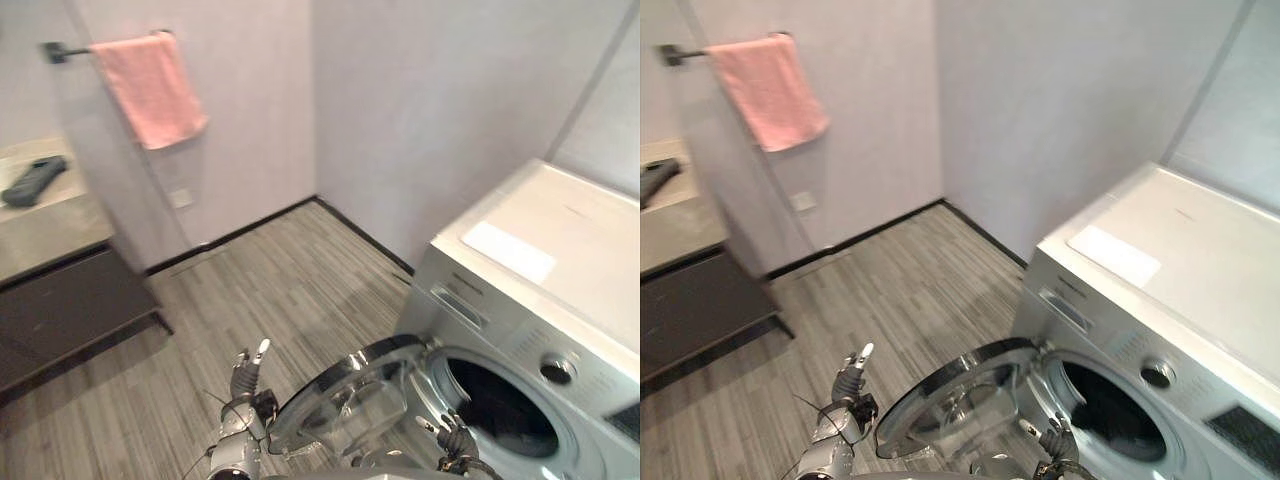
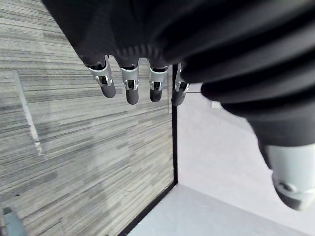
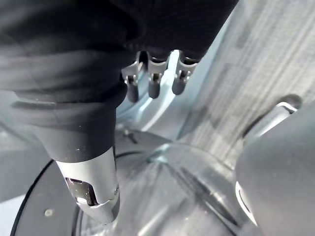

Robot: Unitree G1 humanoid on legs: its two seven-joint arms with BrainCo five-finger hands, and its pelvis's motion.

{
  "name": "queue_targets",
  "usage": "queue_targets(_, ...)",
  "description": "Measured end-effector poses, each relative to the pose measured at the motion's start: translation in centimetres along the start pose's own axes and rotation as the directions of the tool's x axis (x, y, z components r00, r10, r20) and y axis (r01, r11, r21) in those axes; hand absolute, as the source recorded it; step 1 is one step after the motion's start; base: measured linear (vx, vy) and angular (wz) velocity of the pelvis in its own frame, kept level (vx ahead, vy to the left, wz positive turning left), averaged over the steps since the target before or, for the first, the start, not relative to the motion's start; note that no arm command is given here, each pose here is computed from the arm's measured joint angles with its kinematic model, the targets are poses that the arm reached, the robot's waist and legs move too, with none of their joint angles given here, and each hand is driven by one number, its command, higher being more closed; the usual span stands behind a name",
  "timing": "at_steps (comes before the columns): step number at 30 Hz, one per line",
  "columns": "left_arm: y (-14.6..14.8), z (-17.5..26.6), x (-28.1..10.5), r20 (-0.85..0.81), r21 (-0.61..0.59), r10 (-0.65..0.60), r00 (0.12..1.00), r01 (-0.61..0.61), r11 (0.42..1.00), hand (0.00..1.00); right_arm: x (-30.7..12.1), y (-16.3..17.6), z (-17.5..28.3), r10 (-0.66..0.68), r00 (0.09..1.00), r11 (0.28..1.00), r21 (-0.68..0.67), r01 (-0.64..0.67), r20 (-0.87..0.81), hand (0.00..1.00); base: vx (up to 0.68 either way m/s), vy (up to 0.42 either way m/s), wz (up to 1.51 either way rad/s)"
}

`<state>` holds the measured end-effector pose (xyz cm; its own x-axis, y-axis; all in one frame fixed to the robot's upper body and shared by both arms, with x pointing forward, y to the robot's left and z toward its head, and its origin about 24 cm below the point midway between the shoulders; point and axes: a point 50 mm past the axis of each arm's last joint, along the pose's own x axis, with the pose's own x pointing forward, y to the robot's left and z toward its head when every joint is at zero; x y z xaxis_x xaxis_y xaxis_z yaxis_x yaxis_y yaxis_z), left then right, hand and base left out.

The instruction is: Pick up the laundry basket with both hands and put the clothes into the washing machine.

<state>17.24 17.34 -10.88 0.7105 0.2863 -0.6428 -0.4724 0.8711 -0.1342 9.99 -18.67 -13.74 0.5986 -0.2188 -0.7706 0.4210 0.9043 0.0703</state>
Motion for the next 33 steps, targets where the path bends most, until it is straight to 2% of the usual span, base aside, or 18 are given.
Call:
queue_targets(4, 2.4, -1.7, -0.7, -0.058, -0.06, 0.081, 0.995, -0.084, 0.995, 0.0, -0.1, -0.4, -1.0, -0.006, 0.999, 0.998, -0.056, 0.004, -0.044, 0.0, -0.06, 0.158, -1.66)
queue_targets(5, 4.1, -2.6, -1.1, -0.095, -0.101, 0.137, 0.986, -0.146, 0.984, 0.0, 0.2, -0.9, -1.1, 0.004, 0.998, 0.993, -0.118, -0.012, -0.064, 0.0, 0.06, 0.085, -1.98)
queue_targets(8, 6.8, -5.1, -2.0, -0.204, -0.191, 0.237, 0.95, -0.276, 0.942, 0.0, 1.1, -1.8, 0.0, -0.013, 0.998, 0.981, -0.192, 0.001, -0.062, 0.0, 0.08, 0.015, -1.86)
queue_targets(13, 7.6, -8.8, -3.2, -0.39, -0.158, 0.248, 0.887, -0.33, 0.931, 0.0, 1.9, -2.9, -0.2, -0.046, 0.989, 0.96, -0.281, 0.005, -0.14, 0.0, 0.07, -0.07, -1.19)
queue_targets(24, 10.7, -5.8, -2.1, -0.314, -0.187, 0.419, 0.852, -0.488, 0.852, 0.0, 2.0, -5.4, 0.4, -0.09, 0.981, 0.903, -0.429, 0.009, -0.17, 0.0, 0.01, 0.057, -0.08)
queue_targets(33, 13.9, -2.8, -1.8, -0.22, -0.181, 0.548, 0.807, -0.586, 0.79, 0.0, 1.9, -4.9, -0.1, -0.079, 0.98, 0.918, -0.397, 0.0, -0.183, 0.0, 0.09, 0.159, 0.03)
